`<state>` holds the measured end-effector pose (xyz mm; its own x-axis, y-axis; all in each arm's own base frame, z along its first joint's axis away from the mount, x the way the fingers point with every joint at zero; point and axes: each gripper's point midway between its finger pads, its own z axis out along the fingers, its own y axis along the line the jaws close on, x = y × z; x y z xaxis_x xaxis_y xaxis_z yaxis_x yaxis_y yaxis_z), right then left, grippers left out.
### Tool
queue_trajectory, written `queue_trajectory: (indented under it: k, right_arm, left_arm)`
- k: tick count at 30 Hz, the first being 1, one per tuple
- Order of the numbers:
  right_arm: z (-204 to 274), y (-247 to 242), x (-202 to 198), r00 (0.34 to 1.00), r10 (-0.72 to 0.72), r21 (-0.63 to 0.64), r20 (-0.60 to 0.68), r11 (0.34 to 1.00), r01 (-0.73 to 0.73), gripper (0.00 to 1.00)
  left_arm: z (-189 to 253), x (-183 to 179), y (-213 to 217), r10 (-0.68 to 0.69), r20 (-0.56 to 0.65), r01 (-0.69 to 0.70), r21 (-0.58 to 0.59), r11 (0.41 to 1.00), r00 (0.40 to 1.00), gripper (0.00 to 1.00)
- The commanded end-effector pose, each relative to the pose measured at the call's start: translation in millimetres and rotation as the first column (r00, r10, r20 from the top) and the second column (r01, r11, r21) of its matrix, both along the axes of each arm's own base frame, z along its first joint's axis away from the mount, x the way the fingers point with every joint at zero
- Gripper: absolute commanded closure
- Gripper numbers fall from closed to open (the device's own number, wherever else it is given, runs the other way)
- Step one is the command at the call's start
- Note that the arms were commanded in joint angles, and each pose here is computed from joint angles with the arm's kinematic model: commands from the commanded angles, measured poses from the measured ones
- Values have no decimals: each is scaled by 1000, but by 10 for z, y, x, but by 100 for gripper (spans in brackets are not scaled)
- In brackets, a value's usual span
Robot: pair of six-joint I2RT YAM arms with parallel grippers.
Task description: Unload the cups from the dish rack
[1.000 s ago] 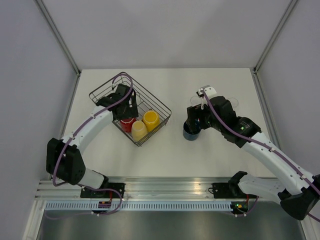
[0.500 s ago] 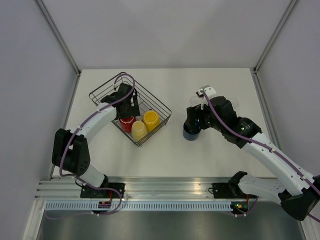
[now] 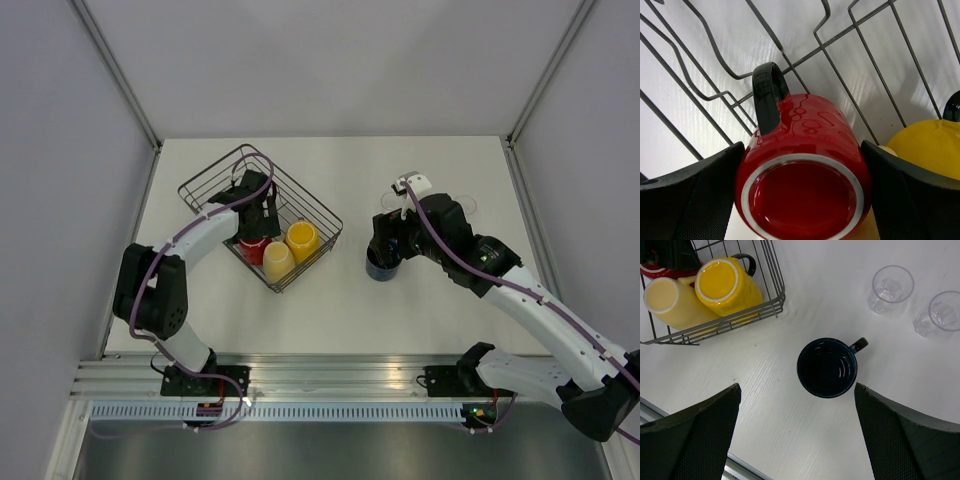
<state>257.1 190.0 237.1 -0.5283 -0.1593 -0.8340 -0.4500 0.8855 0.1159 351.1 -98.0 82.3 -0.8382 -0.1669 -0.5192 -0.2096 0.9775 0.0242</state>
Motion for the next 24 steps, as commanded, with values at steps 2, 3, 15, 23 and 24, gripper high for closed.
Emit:
queue_trajectory:
  k: [2, 3, 15, 23, 24]
  right_arm:
    - [33, 49, 22, 999, 21, 10, 27, 1000, -21, 2]
    - [28, 53, 22, 999, 22, 10, 24, 1000, -22, 2]
    - [64, 49, 31, 999, 18, 14, 35, 1000, -19, 2]
    - [78, 44, 37, 999, 15, 16, 39, 1000, -16, 2]
    - [85, 45, 39, 999, 14, 16, 41, 1000, -15, 2]
  left_arm:
    - [-109, 23, -23, -1, -11, 0, -13, 1000, 1000, 2]
    - [-109, 25, -30, -2, -11, 2, -16, 1000, 1000, 4]
    - [253, 61, -99, -26, 73, 31, -73, 997, 997, 79]
    - [538, 73, -116, -38, 127, 50, -93, 994, 991, 98]
    - [565, 76, -120, -39, 131, 52, -94, 994, 991, 98]
